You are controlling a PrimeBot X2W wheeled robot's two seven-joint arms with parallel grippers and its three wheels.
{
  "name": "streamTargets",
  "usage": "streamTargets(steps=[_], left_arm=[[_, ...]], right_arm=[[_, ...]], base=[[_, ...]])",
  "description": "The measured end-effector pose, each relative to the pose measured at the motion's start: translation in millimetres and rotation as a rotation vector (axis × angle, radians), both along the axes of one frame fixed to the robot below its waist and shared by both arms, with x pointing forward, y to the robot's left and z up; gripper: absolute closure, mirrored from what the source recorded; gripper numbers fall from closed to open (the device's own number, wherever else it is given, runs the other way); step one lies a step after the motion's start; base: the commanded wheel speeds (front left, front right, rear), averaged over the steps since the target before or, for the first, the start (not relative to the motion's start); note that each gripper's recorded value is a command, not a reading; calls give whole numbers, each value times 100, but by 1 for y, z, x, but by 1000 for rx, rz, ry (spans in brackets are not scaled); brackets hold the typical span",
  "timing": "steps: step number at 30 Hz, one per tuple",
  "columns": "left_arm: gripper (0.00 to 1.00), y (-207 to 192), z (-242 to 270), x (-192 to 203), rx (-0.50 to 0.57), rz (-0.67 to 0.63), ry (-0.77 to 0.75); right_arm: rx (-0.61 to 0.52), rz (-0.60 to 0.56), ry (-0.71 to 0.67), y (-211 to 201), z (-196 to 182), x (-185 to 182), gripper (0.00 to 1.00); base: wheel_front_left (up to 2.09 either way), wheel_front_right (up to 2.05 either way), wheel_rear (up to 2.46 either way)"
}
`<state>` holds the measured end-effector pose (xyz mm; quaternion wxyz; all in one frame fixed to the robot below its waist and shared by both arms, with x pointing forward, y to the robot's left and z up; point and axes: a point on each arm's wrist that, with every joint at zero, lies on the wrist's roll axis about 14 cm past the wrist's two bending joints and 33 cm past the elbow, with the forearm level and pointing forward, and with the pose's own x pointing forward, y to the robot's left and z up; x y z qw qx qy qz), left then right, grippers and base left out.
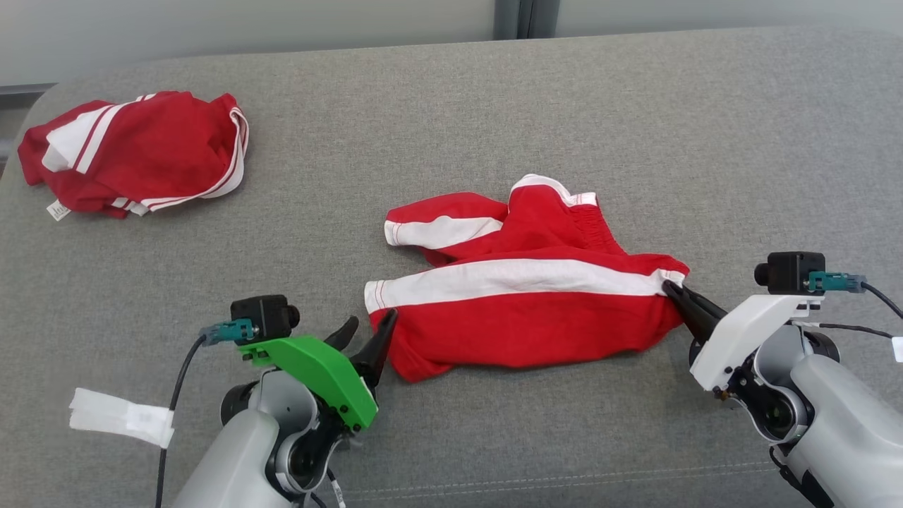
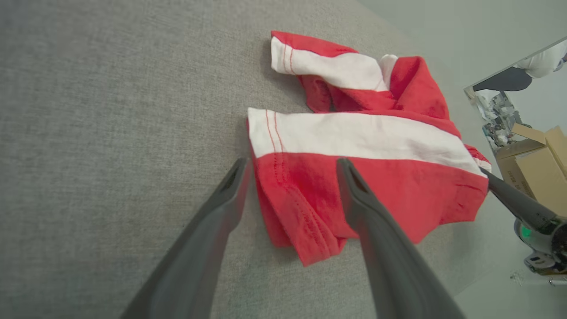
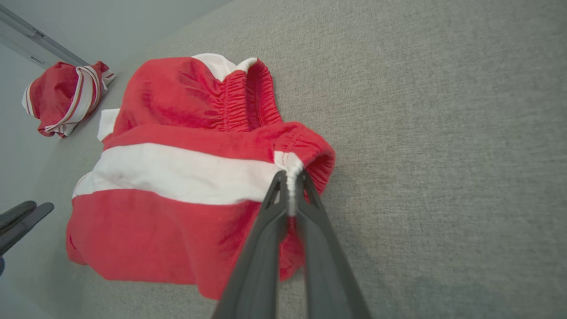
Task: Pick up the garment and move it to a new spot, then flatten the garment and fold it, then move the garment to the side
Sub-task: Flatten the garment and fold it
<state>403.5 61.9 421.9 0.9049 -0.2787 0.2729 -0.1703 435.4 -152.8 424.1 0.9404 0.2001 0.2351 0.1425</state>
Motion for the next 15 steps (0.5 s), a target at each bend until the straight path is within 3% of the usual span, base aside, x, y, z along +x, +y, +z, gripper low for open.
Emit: streamTargets(steps=[15], left_arm=[[0,-12,-23,22,1,-32,131]], right_arm=[[-1,9,11,3,-7,1,100]], base=[[0,0,0]])
